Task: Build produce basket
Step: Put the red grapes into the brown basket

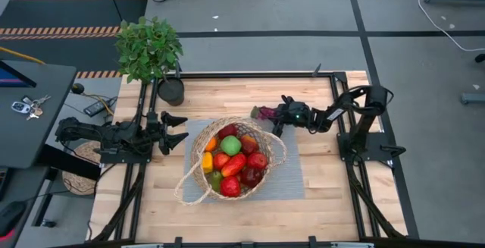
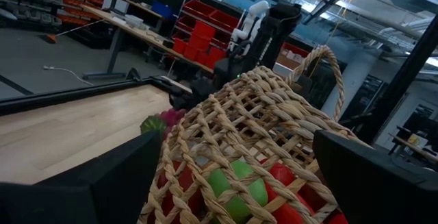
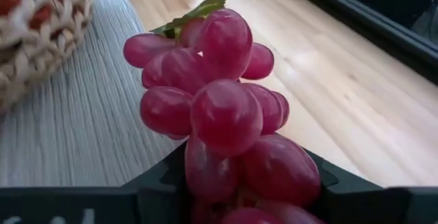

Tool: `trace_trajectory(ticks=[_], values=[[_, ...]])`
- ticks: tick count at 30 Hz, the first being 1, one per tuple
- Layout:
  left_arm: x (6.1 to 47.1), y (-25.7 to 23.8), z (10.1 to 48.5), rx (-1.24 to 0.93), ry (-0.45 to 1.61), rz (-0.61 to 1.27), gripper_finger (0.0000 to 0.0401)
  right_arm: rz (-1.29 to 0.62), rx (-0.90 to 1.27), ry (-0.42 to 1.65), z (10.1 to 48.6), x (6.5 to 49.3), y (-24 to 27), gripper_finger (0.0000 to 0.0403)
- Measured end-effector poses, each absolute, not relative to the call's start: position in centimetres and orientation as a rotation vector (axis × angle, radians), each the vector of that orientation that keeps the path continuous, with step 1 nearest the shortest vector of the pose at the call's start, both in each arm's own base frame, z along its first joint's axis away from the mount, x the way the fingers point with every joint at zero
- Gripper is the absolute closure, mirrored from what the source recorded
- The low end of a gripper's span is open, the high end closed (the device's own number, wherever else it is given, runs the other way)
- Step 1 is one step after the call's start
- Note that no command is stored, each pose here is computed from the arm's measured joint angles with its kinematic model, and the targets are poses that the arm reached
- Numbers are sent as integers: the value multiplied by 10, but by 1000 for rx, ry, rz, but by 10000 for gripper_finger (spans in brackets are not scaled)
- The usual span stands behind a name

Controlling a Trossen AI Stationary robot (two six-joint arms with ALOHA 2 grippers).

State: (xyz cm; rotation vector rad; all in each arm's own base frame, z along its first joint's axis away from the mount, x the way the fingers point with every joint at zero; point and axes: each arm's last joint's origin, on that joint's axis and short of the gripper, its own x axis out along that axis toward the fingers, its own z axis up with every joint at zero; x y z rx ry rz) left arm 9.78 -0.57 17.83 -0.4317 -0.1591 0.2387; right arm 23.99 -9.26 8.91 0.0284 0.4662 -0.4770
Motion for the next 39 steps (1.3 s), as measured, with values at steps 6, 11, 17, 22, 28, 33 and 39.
trace_trajectory(ticks=[6,11,17,22,28,33,39], values=[[98,-6,178,-432,-159,239,12,-447,23,412,104,242,-86,243],[98,-6,178,-432,-159,239,12,-409,7,320,130,243,-75,243],[98,-6,178,-431,-159,239,12,-335,-21,171,173,236,-55,243],[98,-6,178,-431,-159,239,12,-254,-45,36,209,222,-37,243],[98,-6,178,-432,-159,239,12,-164,-25,-148,246,199,-15,243],[98,-6,178,-432,-159,239,12,-82,-9,-264,269,186,1,243],[98,-6,178,-431,-159,239,12,-1,-28,-335,302,197,20,243]])
